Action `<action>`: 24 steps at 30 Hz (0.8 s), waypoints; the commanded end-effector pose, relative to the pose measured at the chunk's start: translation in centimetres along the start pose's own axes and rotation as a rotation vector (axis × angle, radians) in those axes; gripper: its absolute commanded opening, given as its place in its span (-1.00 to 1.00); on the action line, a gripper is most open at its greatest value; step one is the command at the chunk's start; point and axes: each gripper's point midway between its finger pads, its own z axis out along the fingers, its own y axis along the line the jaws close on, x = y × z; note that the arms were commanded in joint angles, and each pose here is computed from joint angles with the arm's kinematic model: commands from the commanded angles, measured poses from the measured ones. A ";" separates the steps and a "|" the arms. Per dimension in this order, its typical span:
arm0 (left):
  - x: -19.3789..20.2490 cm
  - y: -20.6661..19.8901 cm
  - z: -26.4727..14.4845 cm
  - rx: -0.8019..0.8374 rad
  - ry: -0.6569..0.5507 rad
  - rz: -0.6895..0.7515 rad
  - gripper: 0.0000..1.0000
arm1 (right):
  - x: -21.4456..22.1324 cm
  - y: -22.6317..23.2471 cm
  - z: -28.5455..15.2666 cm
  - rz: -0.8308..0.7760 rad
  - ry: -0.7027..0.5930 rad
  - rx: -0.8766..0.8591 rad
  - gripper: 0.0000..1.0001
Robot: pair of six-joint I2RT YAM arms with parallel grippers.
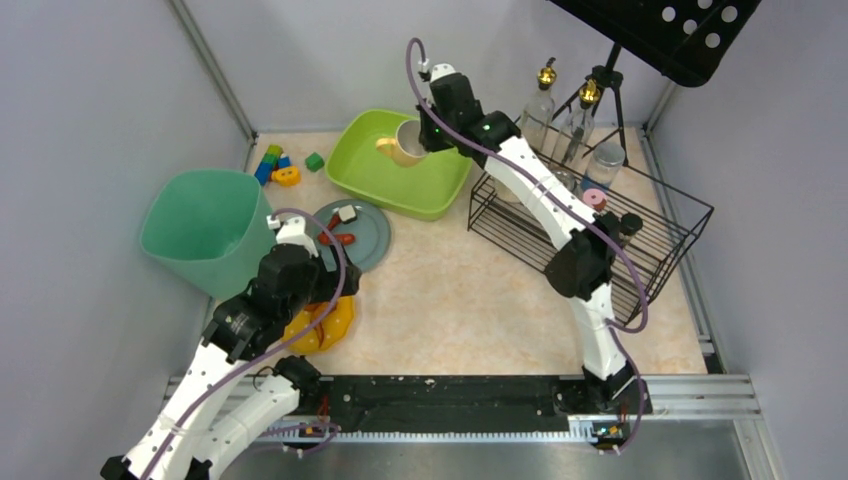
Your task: Clear the kitchen counter
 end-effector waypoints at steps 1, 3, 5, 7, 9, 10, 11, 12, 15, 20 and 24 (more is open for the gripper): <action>-1.4 0.0 -0.1 -0.003 -0.047 0.038 0.98 | -0.2 -1.2 2.4 0.024 0.000 0.032 -1.00; -1.5 0.0 0.0 -0.007 -0.050 0.046 0.98 | 0.5 -2.0 3.7 0.037 0.018 0.042 -1.00; -1.3 0.1 0.1 -0.008 -0.049 0.051 0.98 | 1.4 -2.7 5.0 0.038 0.036 0.058 -1.00; -1.2 0.1 0.3 -0.006 -0.050 0.052 0.98 | 2.1 -3.2 5.9 0.040 0.051 0.068 -1.00; -1.1 0.0 0.5 0.001 -0.047 0.055 0.98 | 2.9 -3.4 6.6 0.035 0.066 0.073 -1.00; -1.0 0.0 0.5 0.003 -0.045 0.055 0.98 | 3.1 -3.5 6.9 0.030 0.069 0.078 -1.00; -0.9 0.0 0.6 0.003 -0.043 0.056 0.98 | 3.4 -3.7 7.1 0.021 0.075 0.084 -1.00; -0.9 0.0 0.6 0.004 -0.040 0.057 0.98 | 3.6 -3.9 7.3 0.013 0.078 0.094 -1.00; -0.8 -0.1 0.7 0.009 -0.039 0.057 0.98 | 4.3 -4.7 7.7 -0.013 0.093 0.128 -1.00; -0.8 -0.2 0.6 0.017 -0.041 0.059 0.98 | 6.0 -5.8 8.5 -0.049 0.135 0.170 -1.00; -0.7 -0.3 0.7 0.022 -0.039 0.061 0.98 | 6.9 -6.6 8.8 -0.075 0.161 0.202 -1.00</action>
